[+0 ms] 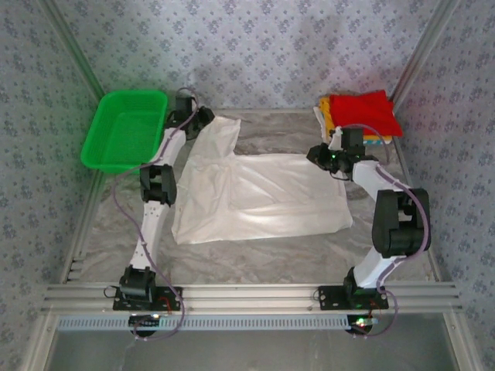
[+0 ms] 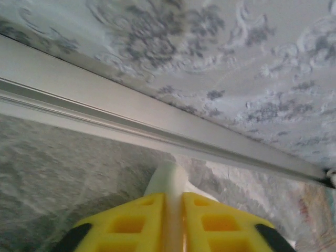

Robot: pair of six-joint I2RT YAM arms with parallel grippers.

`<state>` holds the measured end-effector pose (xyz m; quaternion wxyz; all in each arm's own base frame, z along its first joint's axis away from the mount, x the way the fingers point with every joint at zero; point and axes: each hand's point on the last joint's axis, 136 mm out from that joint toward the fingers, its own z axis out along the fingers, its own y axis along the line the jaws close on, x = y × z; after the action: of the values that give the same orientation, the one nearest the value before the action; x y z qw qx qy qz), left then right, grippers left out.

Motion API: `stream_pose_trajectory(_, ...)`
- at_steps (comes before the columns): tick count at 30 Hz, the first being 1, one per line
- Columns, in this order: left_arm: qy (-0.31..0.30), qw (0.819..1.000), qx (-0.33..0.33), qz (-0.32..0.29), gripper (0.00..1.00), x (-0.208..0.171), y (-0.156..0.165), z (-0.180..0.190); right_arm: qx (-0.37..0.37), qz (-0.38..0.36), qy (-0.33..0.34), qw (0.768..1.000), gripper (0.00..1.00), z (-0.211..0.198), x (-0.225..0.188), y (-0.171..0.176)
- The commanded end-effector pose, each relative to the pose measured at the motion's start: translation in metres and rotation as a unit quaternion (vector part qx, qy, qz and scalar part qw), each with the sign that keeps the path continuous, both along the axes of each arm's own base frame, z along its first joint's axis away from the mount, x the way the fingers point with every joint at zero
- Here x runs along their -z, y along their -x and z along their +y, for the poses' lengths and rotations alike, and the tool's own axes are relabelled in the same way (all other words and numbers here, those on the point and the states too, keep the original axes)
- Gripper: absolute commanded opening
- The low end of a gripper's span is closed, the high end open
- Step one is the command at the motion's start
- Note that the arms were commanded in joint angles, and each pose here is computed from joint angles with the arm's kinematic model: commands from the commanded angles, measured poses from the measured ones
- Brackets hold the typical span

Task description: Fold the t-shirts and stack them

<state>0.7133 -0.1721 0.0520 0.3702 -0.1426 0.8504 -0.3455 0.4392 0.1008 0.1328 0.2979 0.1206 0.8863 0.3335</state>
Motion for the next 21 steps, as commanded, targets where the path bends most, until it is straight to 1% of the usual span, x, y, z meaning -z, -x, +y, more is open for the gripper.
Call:
stream_pose_trajectory(1,-0.005,1.000,0.023,-0.014,0.06,-0.007,0.002,-0.010,0.004,0.000,0.000,1.000,0.19,-0.005,-0.001,-0.010)
stream_pose_trajectory(2,-0.006,1.000,0.023,-0.016,0.00,-0.009,0.002,-0.009,0.006,0.004,0.008,1.000,0.19,-0.007,0.000,-0.012)
stream_pose_trajectory(5,-0.010,0.999,0.027,-0.028,0.00,-0.027,0.001,-0.005,0.032,0.025,0.053,0.998,0.19,-0.027,0.003,-0.021)
stream_pose_trajectory(8,-0.024,0.998,0.036,-0.049,0.00,-0.055,0.003,-0.002,0.067,0.067,0.130,0.987,0.20,-0.058,0.008,-0.024)
stream_pose_trajectory(9,-0.031,0.997,0.039,-0.052,0.00,-0.061,0.004,-0.001,0.077,0.083,0.142,0.983,0.22,-0.067,0.011,-0.025)
stream_pose_trajectory(11,-0.045,0.996,0.046,-0.065,0.00,-0.081,0.007,0.001,0.100,0.090,0.169,0.976,0.32,-0.088,0.016,-0.033)
stream_pose_trajectory(13,-0.054,0.995,0.051,-0.074,0.00,-0.098,0.010,0.004,0.111,0.098,0.172,0.974,0.40,-0.104,0.023,-0.042)
stream_pose_trajectory(14,-0.057,0.994,0.053,-0.080,0.00,-0.106,0.012,0.003,0.109,0.106,0.170,0.974,0.42,-0.109,0.026,-0.046)
stream_pose_trajectory(18,-0.065,0.991,0.054,-0.102,0.00,-0.131,0.013,0.006,0.086,0.128,0.170,0.973,0.43,-0.115,0.037,-0.062)
stream_pose_trajectory(19,-0.064,0.991,0.053,-0.107,0.00,-0.137,0.013,0.007,0.076,0.138,0.185,0.970,0.43,-0.117,0.042,-0.060)
stream_pose_trajectory(21,-0.062,0.990,0.055,-0.118,0.00,-0.147,0.014,0.007,0.067,0.158,0.180,0.969,0.43,-0.111,0.049,-0.058)
